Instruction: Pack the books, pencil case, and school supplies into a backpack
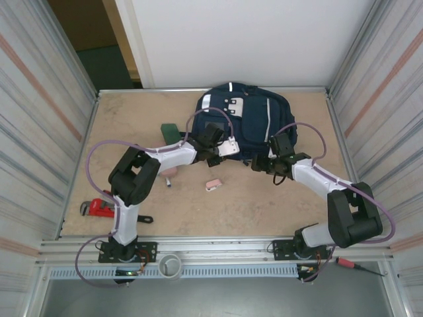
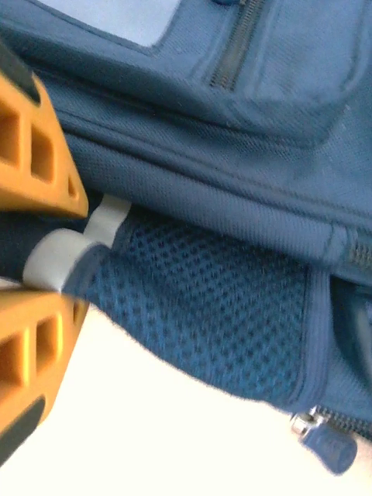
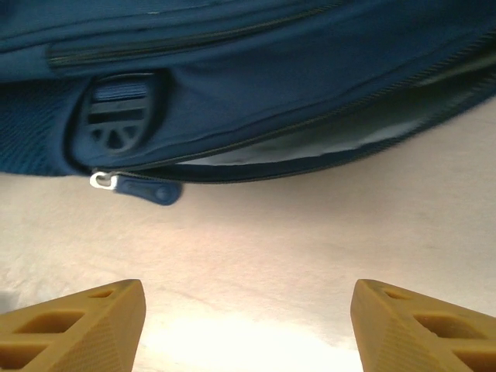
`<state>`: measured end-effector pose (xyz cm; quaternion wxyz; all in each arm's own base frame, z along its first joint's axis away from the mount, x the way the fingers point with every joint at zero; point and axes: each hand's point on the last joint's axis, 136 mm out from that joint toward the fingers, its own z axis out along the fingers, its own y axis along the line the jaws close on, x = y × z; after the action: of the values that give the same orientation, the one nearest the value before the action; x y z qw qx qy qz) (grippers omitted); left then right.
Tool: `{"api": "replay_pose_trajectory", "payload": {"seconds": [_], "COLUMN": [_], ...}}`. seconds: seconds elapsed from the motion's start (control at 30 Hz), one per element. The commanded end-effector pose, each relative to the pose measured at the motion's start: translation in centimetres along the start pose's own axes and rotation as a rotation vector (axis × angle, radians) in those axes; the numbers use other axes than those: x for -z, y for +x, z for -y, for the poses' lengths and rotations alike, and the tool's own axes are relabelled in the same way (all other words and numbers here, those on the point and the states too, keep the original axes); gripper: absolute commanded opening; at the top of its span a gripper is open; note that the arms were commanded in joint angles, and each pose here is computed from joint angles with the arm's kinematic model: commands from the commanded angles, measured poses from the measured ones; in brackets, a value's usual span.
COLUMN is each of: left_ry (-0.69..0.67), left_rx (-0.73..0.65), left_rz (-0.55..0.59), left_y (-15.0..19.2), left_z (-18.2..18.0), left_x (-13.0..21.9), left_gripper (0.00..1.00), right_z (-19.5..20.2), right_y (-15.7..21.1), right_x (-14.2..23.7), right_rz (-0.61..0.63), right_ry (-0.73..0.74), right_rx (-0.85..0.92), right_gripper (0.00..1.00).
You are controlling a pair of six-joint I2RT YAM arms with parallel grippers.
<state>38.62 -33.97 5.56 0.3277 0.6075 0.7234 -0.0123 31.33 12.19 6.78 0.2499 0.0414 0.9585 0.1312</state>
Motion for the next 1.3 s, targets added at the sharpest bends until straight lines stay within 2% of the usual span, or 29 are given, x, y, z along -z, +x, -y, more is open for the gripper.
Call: {"api": "replay_pose_trajectory", "payload": {"seconds": [0.0, 0.17, 0.43, 0.7, 0.97, 1.13, 1.27], "left_ry": [0.022, 0.101, 0.176, 0.183, 0.192, 0.193, 0.188], "left_rx": [0.005, 0.078, 0.144, 0.152, 0.154, 0.155, 0.154], "left_rz": [0.040, 0.138, 0.236, 0.247, 0.246, 0.243, 0.232], "left_y": [-1.1, -2.4, -3.6, -3.9, -3.9, -3.9, -3.6], "left_z": [-0.8, -1.3, -2.4, -2.8, -2.6, -2.7, -2.7], "left_x": [1.1, 3.2, 5.6, 6.4, 6.5, 6.6, 6.3], "left_gripper": [0.16, 0.06, 0.03, 0.02, 0.02, 0.03, 0.02], "right_z": [-2.1, -4.1, -6.3, -7.2, -7.7, -8.1, -8.1], "right_y": [-1.2, -1.6, -1.8, -1.8, -3.2, -4.2, -4.5], "right_x": [0.7, 0.4, -0.8, -2.9, -5.5, -6.1, -5.8], "right_rz": [0.100, 0.206, 0.344, 0.424, 0.475, 0.514, 0.534], "right_ry": [-0.044, -0.063, -0.049, -0.033, 0.057, 0.116, 0.140], "right_rx": [0.117, 0.250, 0.378, 0.431, 0.440, 0.439, 0.431], "right_gripper": [0.66, 0.60, 0.52, 0.50, 0.49, 0.42, 0.33]}}
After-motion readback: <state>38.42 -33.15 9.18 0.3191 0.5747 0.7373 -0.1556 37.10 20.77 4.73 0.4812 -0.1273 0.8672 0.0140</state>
